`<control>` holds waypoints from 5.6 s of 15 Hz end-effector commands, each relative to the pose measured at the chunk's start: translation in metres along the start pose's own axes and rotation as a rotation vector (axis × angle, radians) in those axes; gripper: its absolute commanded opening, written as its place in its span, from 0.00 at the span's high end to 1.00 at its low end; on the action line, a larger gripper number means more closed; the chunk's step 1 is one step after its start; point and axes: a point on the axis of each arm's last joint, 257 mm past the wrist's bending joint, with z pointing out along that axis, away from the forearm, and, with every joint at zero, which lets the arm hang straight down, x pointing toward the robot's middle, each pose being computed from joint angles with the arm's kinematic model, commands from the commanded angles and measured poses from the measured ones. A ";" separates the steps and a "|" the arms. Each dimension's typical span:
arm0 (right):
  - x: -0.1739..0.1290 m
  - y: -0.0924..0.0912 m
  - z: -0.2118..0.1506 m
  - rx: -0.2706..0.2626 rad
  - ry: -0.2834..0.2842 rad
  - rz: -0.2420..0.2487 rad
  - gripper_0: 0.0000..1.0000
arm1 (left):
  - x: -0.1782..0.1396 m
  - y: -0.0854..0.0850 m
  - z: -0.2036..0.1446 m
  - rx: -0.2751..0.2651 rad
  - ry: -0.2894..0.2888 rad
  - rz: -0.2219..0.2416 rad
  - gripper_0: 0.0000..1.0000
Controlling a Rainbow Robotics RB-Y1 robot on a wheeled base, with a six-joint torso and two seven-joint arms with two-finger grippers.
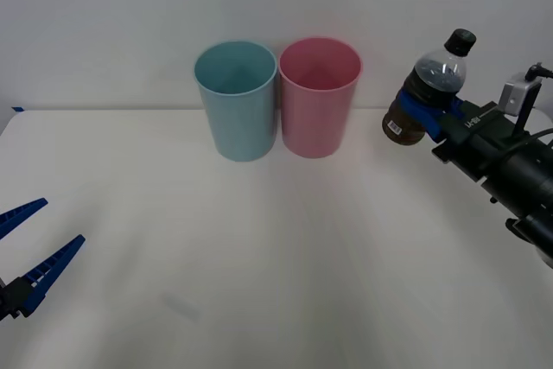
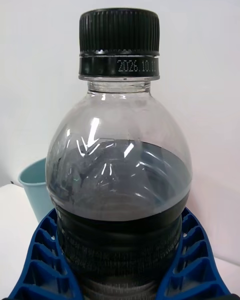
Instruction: Grasp the object on the table and drop it into the matching bin: aluminum can to the light blue bin, PET bottle to the pink bin.
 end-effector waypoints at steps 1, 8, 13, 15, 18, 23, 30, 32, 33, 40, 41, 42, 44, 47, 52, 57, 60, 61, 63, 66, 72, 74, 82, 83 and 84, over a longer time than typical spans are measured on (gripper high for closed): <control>-0.026 0.011 0.010 -0.040 -0.022 -0.005 1.00 | 0.000 0.000 0.000 0.000 0.000 0.000 0.00; -0.047 0.014 0.057 -0.090 -0.024 -0.066 1.00 | 0.000 0.000 0.000 0.000 0.000 0.000 0.00; -0.046 0.008 0.109 -0.121 0.010 -0.069 1.00 | 0.000 0.000 0.000 0.000 0.000 0.000 0.00; -0.042 0.006 0.127 -0.120 0.023 -0.074 1.00 | 0.000 0.000 0.000 0.000 0.000 0.000 0.00; -0.035 0.007 0.156 -0.112 0.037 -0.071 1.00 | 0.000 0.000 0.000 0.000 0.000 0.000 0.00; -0.020 0.007 0.195 -0.097 0.071 -0.060 1.00 | 0.000 0.000 0.000 0.000 0.000 0.000 0.00; -0.015 0.011 0.221 -0.094 0.092 -0.058 1.00 | 0.000 0.000 0.000 0.000 0.000 0.000 0.00; -0.013 0.011 0.220 -0.094 0.094 -0.060 0.91 | 0.000 0.000 0.000 0.000 0.000 0.000 0.00; -0.014 0.012 0.221 -0.096 0.093 -0.061 0.51 | 0.000 0.000 0.000 0.000 0.000 0.000 0.00; -0.005 0.018 0.213 -0.113 0.093 -0.060 0.00 | 0.000 0.000 0.000 0.000 0.000 0.000 0.00; -0.006 0.022 0.209 -0.120 0.084 -0.065 0.00 | 0.000 0.000 0.000 0.000 0.000 0.000 0.00; -0.006 0.025 0.202 -0.125 0.074 -0.068 0.00 | 0.000 0.000 0.000 0.000 0.000 0.000 0.00; -0.004 0.031 0.184 -0.135 0.058 -0.080 0.00 | 0.000 0.000 0.000 0.000 0.000 0.000 0.00; 0.001 0.035 0.150 -0.139 0.046 -0.101 0.00 | 0.000 0.000 0.000 0.000 0.000 0.000 0.00; 0.003 0.034 0.093 -0.120 0.032 -0.123 0.00 | 0.000 0.000 0.000 0.000 0.000 0.000 0.00; 0.001 0.025 0.027 -0.088 0.042 -0.144 0.00 | 0.000 0.000 0.000 0.000 0.000 0.000 0.00; 0.004 0.016 -0.014 -0.092 0.066 -0.149 0.00 | 0.000 0.000 0.000 0.000 0.000 0.000 0.00; 0.005 0.012 -0.024 -0.092 0.075 -0.154 0.00 | 0.000 0.000 0.000 0.000 0.000 0.000 0.00; 0.010 0.005 -0.049 -0.087 0.093 -0.160 0.00 | 0.000 0.000 0.000 0.000 0.000 0.000 0.00; 0.020 -0.006 -0.084 -0.063 0.117 -0.221 0.00 | 0.000 0.000 0.000 0.000 0.000 0.000 0.00; 0.041 -0.016 -0.148 -0.013 0.183 -0.219 0.00 | 0.000 0.000 0.000 0.000 0.000 0.000 0.00; 0.045 -0.012 -0.166 -0.019 0.194 -0.199 0.00 | 0.000 0.000 0.000 0.000 0.000 0.000 0.00; 0.062 0.008 -0.232 -0.004 0.256 -0.122 0.00 | 0.000 0.000 0.000 0.000 0.000 0.000 0.00; 0.062 0.010 -0.234 0.000 0.254 -0.120 0.00 | 0.000 0.000 0.000 0.000 0.000 0.000 0.00; 0.062 0.013 -0.236 0.006 0.254 -0.119 0.00 | 0.000 0.000 0.000 0.000 0.000 0.000 0.00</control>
